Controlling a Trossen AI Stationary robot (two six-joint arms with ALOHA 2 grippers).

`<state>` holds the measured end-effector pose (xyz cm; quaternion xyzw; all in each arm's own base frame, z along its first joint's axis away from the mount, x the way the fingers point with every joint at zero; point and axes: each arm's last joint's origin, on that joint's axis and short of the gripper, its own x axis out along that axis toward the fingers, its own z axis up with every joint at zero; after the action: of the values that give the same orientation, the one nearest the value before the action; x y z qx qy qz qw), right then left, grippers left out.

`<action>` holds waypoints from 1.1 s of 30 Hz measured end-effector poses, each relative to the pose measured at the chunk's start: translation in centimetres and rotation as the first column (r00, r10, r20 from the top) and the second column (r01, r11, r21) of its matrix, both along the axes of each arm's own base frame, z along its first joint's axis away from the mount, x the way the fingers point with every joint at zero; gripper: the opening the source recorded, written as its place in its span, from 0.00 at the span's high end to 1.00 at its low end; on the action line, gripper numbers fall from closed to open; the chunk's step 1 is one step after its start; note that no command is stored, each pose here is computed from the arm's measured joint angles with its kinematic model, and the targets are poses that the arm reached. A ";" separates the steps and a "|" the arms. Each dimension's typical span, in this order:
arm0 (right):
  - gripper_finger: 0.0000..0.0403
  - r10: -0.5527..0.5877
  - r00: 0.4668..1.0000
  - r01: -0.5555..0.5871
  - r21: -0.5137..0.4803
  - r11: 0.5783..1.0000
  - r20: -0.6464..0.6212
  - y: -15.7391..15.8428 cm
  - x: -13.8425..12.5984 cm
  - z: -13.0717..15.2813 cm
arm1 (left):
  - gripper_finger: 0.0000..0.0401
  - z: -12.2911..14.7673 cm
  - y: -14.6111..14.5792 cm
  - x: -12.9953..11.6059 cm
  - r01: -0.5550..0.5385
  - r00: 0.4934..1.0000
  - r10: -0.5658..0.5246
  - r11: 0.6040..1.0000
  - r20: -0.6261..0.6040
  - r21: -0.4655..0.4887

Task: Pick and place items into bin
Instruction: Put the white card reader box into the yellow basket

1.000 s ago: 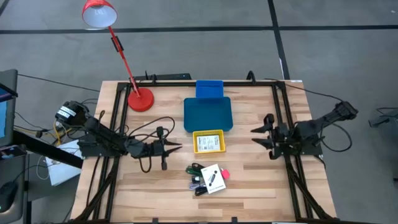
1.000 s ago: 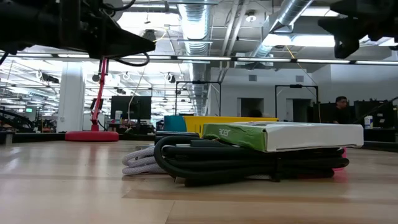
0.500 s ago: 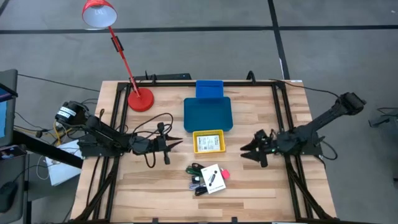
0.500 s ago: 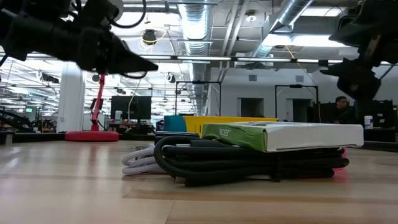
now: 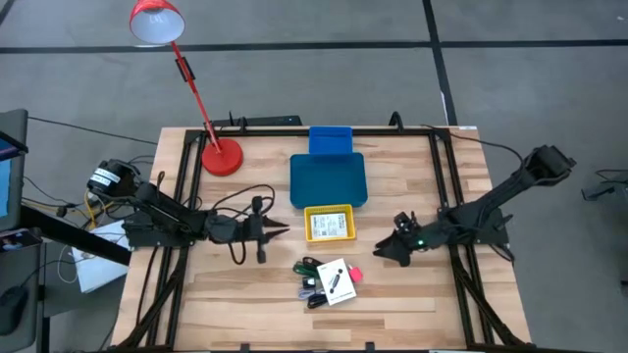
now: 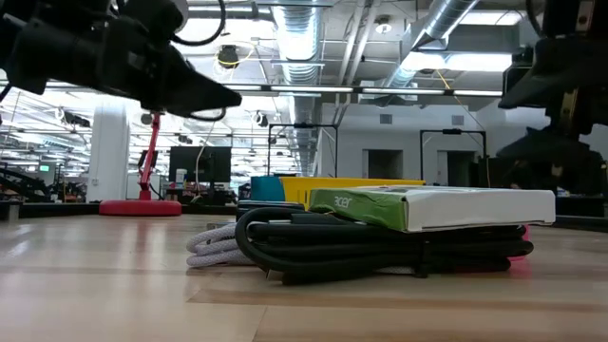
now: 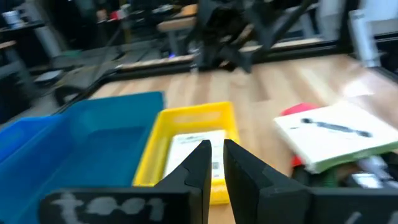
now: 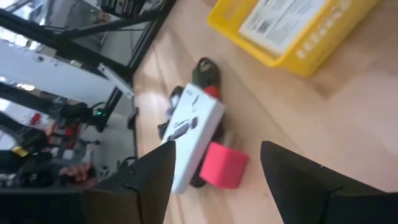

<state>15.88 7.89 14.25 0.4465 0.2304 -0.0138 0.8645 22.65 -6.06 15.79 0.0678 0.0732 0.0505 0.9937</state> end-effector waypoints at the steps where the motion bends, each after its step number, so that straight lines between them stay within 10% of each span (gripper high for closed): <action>1: 0.43 0.010 1.000 -0.010 0.009 1.000 0.003 0.0 0.2 0.0 | 0.92 0.1 -0.1 0.0 0.027 1.000 -0.027 1.000 0.005 0.003; 33: 0.43 0.296 0.930 -0.269 0.145 0.952 -0.219 -1.4 10.0 -1.0 | 0.92 0.5 -1.1 -0.1 0.221 0.974 -0.220 0.975 0.047 -0.023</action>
<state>25.89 6.50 13.23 0.4516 0.3948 0.0703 0.7970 22.54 -7.19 16.29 0.0602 0.0439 -0.0596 0.9954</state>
